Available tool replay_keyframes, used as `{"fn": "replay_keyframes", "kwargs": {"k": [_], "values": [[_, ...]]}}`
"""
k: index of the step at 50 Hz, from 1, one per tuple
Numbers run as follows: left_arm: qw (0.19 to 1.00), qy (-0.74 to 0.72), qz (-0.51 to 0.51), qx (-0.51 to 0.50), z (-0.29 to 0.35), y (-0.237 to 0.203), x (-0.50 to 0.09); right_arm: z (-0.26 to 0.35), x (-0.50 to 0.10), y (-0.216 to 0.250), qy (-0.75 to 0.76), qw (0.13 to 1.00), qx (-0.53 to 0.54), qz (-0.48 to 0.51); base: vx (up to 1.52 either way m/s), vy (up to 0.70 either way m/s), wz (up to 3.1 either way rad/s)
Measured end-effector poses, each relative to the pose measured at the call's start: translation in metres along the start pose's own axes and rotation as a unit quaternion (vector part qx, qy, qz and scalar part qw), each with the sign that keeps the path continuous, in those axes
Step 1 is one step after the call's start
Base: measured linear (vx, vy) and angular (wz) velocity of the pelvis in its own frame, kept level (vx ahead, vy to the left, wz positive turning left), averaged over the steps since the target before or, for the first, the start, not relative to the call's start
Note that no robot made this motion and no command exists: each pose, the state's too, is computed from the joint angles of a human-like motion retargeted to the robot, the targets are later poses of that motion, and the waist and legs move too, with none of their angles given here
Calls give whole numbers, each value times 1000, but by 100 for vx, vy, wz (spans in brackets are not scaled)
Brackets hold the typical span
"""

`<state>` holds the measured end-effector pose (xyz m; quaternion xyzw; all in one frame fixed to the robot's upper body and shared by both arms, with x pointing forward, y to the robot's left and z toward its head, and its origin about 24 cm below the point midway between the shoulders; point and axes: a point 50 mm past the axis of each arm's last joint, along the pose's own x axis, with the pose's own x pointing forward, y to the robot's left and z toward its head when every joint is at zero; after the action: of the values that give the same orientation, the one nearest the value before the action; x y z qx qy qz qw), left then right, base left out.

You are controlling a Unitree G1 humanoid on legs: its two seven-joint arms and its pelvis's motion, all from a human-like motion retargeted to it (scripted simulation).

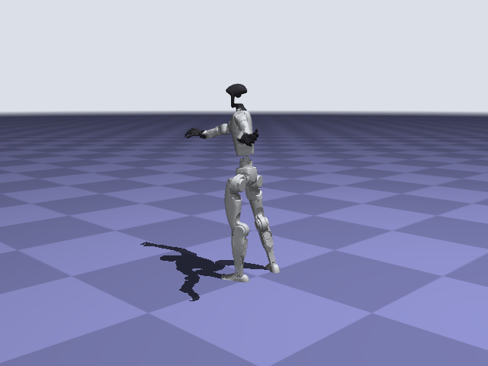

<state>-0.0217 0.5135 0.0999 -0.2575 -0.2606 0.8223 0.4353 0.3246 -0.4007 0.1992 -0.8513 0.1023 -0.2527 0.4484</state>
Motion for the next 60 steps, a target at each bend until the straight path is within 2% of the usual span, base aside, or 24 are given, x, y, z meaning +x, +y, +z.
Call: {"fn": "replay_keyframes", "kwargs": {"k": [3,4,8,11,14,17,21,26,29,33,39,43,48,52,54,57,60], "values": [[986,-43,-119,-106,36,-82,-25,7,4,-7,-15,1000,-9,-4,-5,1,4],[974,-81,-197,-72,50,-111,-38,11,6,-10,-25,1000,-10,-1,-6,3,-6],[883,-137,-344,-288,135,-199,-124,42,14,-29,-66,998,-6,-26,-6,2,-17],[760,-145,-441,-454,195,-220,-207,77,24,-64,-105,992,8,-68,-8,2,-25],[656,-147,-559,-485,206,-237,-310,84,31,-82,-118,990,4,-81,-9,2,-35],[551,-121,-676,-474,213,-242,-413,97,31,-90,-128,988,21,-82,-9,2,-41],[449,-79,-801,-388,192,-231,-526,124,31,-114,-144,983,55,-97,-9,3,-38],[411,6,-892,-186,87,-190,-631,157,28,-155,-165,973,87,-140,-8,5,-41],[400,79,-913,-31,0,-145,-658,181,20,-184,-182,962,52,-198,-6,5,-52],[428,147,-886,99,-74,-103,-649,212,3,-216,-213,938,120,-246,-3,3,-61],[476,140,-865,82,-96,-113,-604,222,-4,-220,-221,933,100,-265,1,-3,-54],[469,186,-859,90,-116,-114,-572,216,1,-200,-217,946,131,-204,6,-4,-11],[449,276,-838,138,-161,-82,-514,200,9,-165,-177,949,238,-104,11,-3,33],[477,353,-774,221,-203,-30,-431,175,16,-132,-111,937,326,-48,14,-1,57],[514,373,-717,287,-220,0,-377,160,18,-112,-99,945,310,-22,14,1,65],[589,363,-601,401,-228,47,-282,134,19,-79,-58,947,316,18,14,2,70],[678,313,-455,485,-206,80,-183,104,15,-44,-10,950,308,48,13,4,76]]}}
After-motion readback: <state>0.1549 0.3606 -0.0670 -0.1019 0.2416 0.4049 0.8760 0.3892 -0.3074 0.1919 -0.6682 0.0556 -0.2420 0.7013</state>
